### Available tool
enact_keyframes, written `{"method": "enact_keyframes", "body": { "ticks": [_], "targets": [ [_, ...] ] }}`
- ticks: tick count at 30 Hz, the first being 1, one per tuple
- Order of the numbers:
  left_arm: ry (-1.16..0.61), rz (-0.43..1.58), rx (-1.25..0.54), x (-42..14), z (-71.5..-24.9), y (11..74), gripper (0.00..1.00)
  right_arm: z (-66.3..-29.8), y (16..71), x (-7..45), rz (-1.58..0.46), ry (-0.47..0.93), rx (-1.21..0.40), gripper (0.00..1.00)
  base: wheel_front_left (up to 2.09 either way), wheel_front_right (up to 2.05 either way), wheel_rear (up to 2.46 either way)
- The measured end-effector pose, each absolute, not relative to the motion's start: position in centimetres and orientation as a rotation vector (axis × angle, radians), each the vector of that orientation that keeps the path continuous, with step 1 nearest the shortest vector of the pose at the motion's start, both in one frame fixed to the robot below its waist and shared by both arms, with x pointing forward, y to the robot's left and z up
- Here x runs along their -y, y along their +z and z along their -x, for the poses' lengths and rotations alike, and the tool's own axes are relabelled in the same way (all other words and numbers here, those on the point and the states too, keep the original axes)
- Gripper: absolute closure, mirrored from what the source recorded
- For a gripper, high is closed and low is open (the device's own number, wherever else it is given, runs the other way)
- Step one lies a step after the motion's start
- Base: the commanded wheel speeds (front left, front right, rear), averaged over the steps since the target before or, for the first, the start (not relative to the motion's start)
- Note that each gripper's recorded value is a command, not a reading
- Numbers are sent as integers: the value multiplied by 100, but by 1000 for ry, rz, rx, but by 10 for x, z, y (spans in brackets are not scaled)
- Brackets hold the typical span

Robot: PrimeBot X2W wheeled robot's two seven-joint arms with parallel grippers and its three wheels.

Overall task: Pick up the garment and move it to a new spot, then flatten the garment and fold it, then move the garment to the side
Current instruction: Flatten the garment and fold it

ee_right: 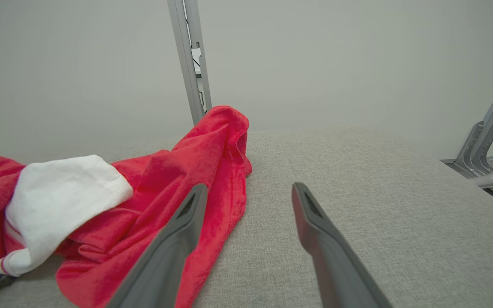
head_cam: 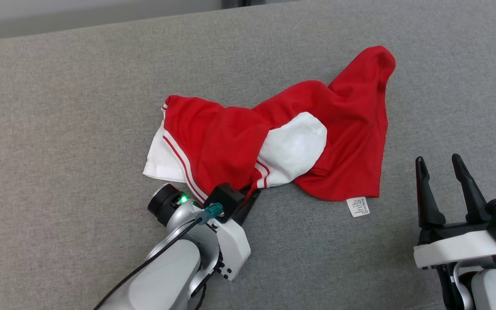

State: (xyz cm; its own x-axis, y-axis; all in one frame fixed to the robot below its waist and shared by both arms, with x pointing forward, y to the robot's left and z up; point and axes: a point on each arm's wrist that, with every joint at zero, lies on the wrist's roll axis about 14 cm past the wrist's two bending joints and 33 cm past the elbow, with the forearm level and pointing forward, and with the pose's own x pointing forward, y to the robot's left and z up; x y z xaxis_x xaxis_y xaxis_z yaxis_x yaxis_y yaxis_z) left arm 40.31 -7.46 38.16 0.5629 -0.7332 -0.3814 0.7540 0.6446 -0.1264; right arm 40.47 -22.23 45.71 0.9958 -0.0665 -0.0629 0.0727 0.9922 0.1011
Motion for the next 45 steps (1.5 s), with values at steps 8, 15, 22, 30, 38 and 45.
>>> {"method": "enact_keyframes", "body": {
  "ticks": [8, 15, 22, 30, 38, 45],
  "targets": [
    [-753, -31, -262, 38, -417, 416, 100, -407, 467, 217, -114, -55, -29, 0, 0, 0, 0],
    [-587, -1, -149, -15, -425, 450, 100, -412, 469, 210, -122, -36, -22, 0, 0, 0, 0],
    [-432, 8, -127, -71, -418, 468, 100, -419, 468, 201, -124, -11, -30, 0, 0, 0, 0],
    [-332, 36, -216, -105, -403, 453, 69, -422, 470, 199, -122, -4, -28, 0, 0, 0, 0],
    [-202, 130, -206, -121, -395, 443, 0, -416, 481, 203, -108, -12, -7, 0, 0, 0, 0],
    [-108, 133, -106, -139, -392, 463, 0, -404, 490, 199, -105, 4, 3, 0, 0, 0, 0]
  ]
}}
